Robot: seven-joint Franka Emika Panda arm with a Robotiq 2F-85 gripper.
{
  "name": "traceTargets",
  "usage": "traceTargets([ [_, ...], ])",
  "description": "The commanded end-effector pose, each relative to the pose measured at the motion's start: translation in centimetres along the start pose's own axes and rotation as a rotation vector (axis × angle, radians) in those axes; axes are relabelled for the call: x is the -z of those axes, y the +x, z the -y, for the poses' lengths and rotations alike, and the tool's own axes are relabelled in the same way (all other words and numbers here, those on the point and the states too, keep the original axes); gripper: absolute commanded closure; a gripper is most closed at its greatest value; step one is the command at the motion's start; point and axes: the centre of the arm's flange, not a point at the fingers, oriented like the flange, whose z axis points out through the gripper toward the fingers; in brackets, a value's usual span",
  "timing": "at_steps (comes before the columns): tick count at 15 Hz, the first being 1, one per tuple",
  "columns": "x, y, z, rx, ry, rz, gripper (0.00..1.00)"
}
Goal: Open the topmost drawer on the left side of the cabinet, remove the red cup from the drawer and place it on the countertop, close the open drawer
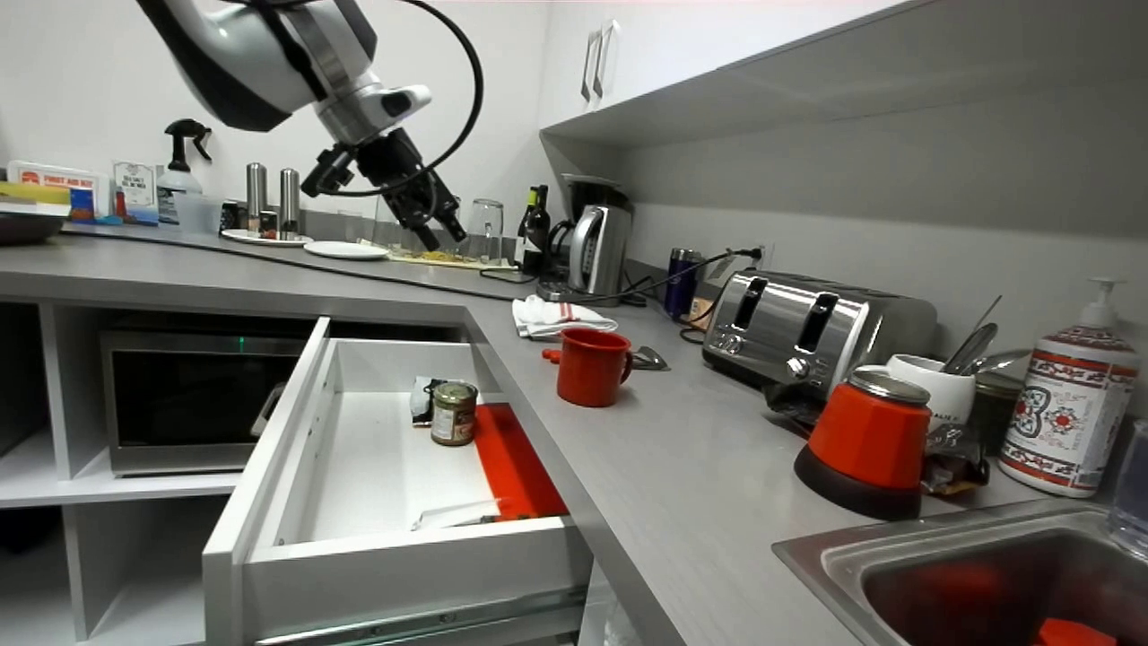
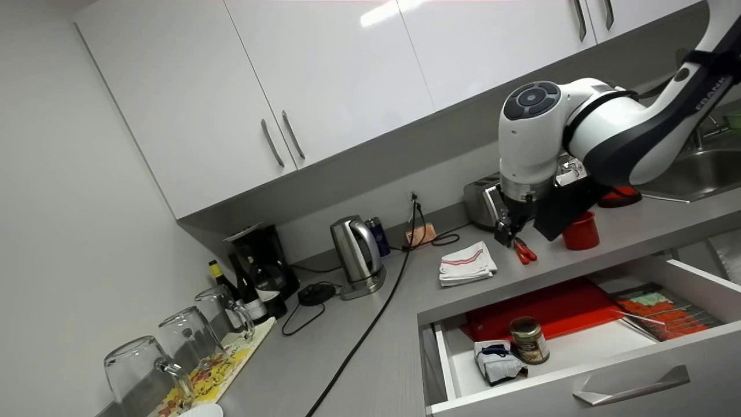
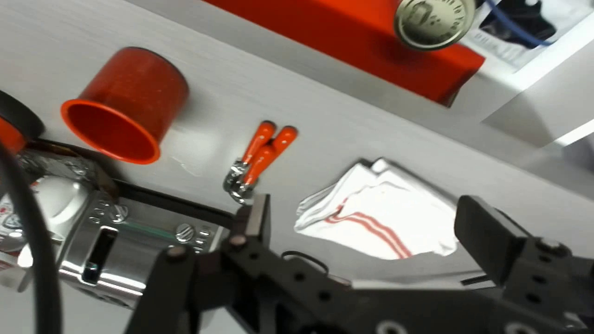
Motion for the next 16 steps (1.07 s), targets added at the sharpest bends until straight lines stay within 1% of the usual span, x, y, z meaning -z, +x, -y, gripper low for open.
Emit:
traceTargets([
  [1,2.1,-4.4,3.7,0.141,0.043,-0.039,0.00],
  [5,2.7,-8.1,7.4,0.265,0.090,-0.023,0.00],
  [7,2.2,-9.9,8.9,0.323,0.091,-0.004,0.00],
  [12,-0.9,-14.1,11.2,0.450,0.052,0.037,0.00],
  [14,-1.3,-16.0,11.8,0.507,0.036,0.023,0.00],
  [16,-1.1,-17.9,12.5,0.570,0.021,-0.008,0.00],
])
